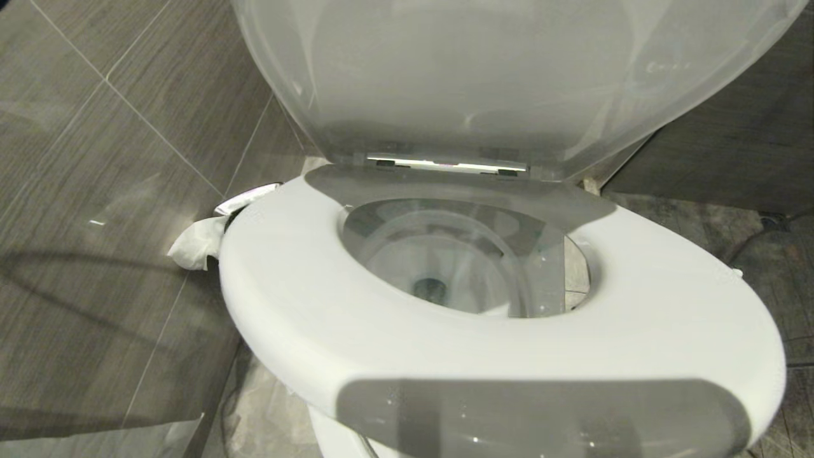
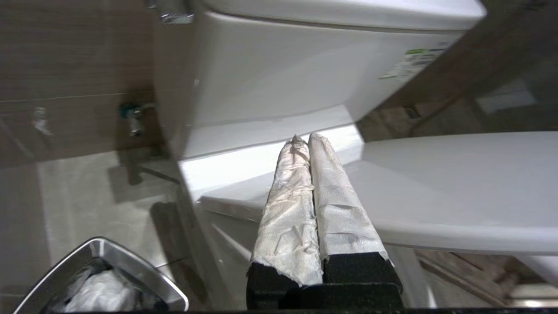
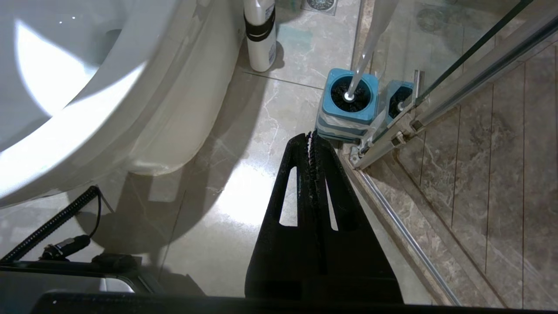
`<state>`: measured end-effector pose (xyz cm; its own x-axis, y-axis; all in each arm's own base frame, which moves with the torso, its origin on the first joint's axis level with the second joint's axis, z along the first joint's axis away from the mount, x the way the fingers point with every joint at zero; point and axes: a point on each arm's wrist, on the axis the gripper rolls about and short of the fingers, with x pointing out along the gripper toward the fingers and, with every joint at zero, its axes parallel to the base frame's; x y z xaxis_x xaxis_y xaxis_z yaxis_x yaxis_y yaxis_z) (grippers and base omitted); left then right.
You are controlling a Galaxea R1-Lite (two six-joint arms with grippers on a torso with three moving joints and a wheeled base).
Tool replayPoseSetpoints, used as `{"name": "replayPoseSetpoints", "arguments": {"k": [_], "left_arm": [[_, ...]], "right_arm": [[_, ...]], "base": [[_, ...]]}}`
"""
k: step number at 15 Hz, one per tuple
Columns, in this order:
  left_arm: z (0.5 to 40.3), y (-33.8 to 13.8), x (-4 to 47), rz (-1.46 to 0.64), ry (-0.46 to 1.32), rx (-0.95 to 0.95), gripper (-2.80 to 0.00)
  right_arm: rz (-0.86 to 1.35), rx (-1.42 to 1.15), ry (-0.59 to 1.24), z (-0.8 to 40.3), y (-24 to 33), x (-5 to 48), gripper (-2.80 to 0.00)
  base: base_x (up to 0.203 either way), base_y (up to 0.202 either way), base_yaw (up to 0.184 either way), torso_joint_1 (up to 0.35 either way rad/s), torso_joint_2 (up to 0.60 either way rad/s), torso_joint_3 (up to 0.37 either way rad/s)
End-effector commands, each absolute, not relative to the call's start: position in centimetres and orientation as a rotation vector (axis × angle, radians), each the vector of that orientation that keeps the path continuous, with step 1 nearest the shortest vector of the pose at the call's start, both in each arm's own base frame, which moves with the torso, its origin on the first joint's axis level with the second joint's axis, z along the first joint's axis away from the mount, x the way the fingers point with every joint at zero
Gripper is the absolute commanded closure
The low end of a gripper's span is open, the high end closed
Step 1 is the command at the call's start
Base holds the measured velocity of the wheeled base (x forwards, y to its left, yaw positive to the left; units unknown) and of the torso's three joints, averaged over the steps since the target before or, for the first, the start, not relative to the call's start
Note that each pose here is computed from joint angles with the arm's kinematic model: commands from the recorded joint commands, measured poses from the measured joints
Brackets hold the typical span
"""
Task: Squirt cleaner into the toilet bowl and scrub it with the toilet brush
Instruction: Close the toilet lid
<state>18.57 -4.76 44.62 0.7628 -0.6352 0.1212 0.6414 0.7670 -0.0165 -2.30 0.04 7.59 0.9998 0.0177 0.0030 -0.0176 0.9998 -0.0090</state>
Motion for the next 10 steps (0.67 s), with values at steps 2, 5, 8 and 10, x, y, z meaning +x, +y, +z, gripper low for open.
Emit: {"name": "replayPoseSetpoints", "arguments": {"k": [2,5,8,10], "left_arm": [[45.7,-6.1,16.5,-0.823,-0.078,-0.062,0.0],[45.9,-7.1,14.6,-0.914,-0.065,-0.063,0.0],[45.9,-8.2,14.1,-0.977,-0.06,-0.066,0.0],[45.6,-9.4,13.6,-1.018,-0.036,-0.069,0.0]], "right_arm": [[0.018,-0.009,-0.003,7.6,0.0,-2.3,0.0],[0.018,-0.009,-0.003,7.6,0.0,-2.3,0.0],[0.018,-0.009,-0.003,7.6,0.0,-2.3,0.0],[0.018,-0.009,-0.003,7.6,0.0,-2.3,0.0]], "base": [[0.0,0.0,0.0,0.0,0.0,0.0],[0.0,0.0,0.0,0.0,0.0,0.0],[0.0,0.0,0.0,0.0,0.0,0.0],[0.0,0.0,0.0,0.0,0.0,0.0]]}}
